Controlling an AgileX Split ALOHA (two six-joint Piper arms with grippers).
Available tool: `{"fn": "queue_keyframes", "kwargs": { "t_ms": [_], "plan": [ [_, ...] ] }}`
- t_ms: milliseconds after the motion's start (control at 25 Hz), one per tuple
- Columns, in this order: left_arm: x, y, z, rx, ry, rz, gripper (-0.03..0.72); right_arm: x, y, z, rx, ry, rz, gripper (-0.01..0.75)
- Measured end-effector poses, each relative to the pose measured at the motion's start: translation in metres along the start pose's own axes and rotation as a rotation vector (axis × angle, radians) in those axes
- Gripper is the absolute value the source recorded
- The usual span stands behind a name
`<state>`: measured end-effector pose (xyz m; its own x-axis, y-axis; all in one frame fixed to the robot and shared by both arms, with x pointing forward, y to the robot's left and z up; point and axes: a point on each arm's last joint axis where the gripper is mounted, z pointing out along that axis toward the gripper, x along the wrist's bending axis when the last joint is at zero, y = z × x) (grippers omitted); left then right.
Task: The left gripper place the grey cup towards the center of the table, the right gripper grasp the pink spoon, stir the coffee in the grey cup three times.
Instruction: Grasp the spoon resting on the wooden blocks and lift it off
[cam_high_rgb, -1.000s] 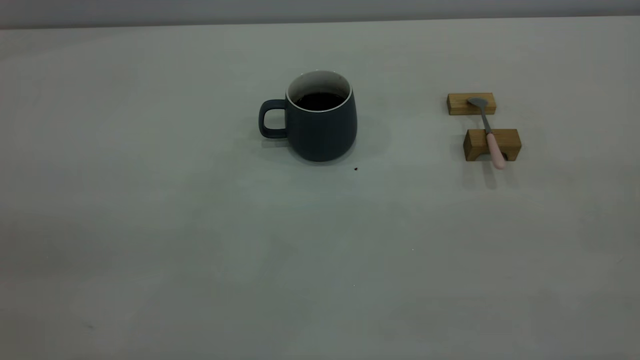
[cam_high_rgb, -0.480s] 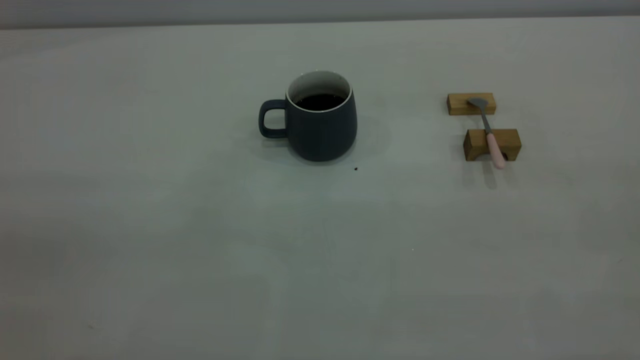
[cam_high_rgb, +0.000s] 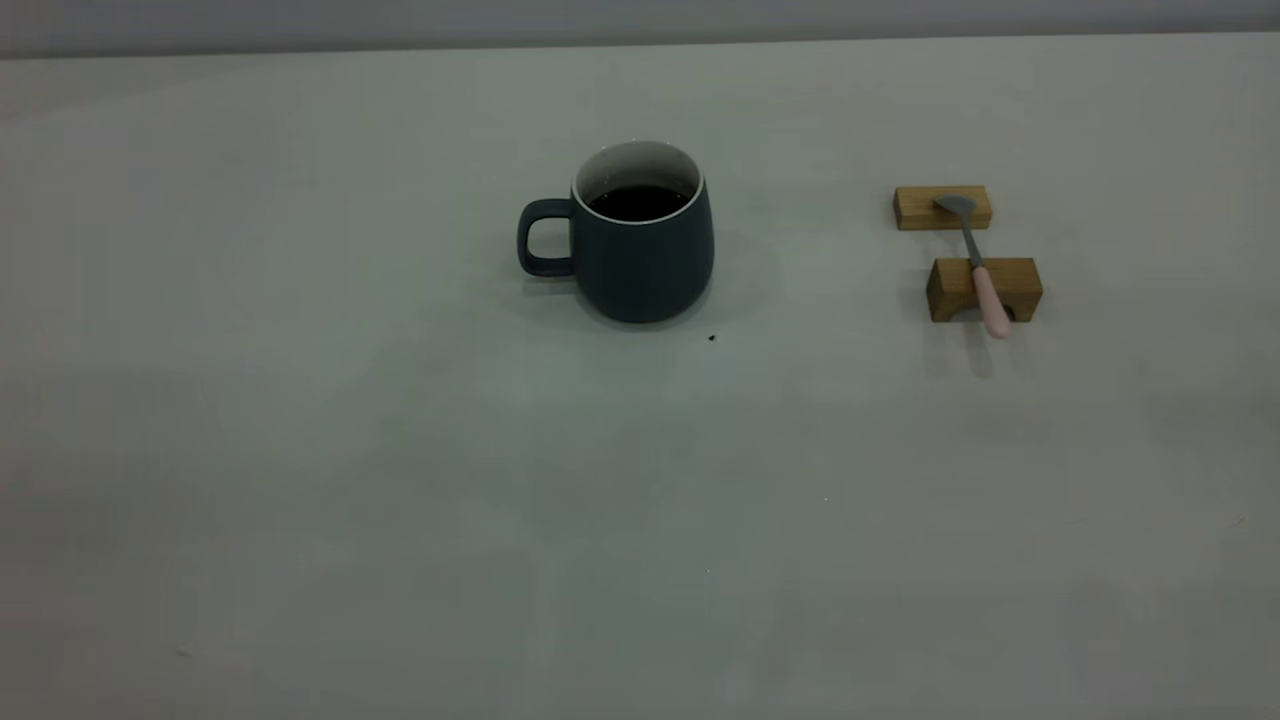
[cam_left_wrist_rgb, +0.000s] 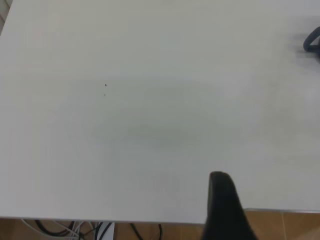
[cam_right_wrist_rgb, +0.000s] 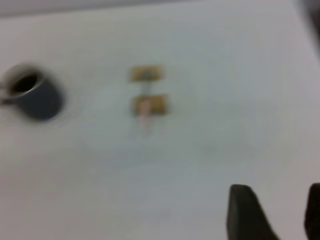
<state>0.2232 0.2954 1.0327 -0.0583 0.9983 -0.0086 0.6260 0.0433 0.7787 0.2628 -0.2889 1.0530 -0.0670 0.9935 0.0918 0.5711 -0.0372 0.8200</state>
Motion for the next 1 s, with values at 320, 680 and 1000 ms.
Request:
{"fn": "queue_keyframes", "kwargs": {
  "t_ms": [320,680,1000],
  "plan": [
    [0.000,0.000,0.000,0.000,0.000,0.000,0.528,0.009,0.046,0.083,0.170,0.173,0.024,0.535],
    [0.000,0.000,0.000,0.000,0.000,0.000,0.528,0.000,0.067,0.186,0.441,0.189,0.041,0.539],
    [0.000,0.000,0.000,0.000,0.000,0.000,0.528,0.006,0.065,0.272,0.610,0.209,0.030,0.538]
  ]
}}
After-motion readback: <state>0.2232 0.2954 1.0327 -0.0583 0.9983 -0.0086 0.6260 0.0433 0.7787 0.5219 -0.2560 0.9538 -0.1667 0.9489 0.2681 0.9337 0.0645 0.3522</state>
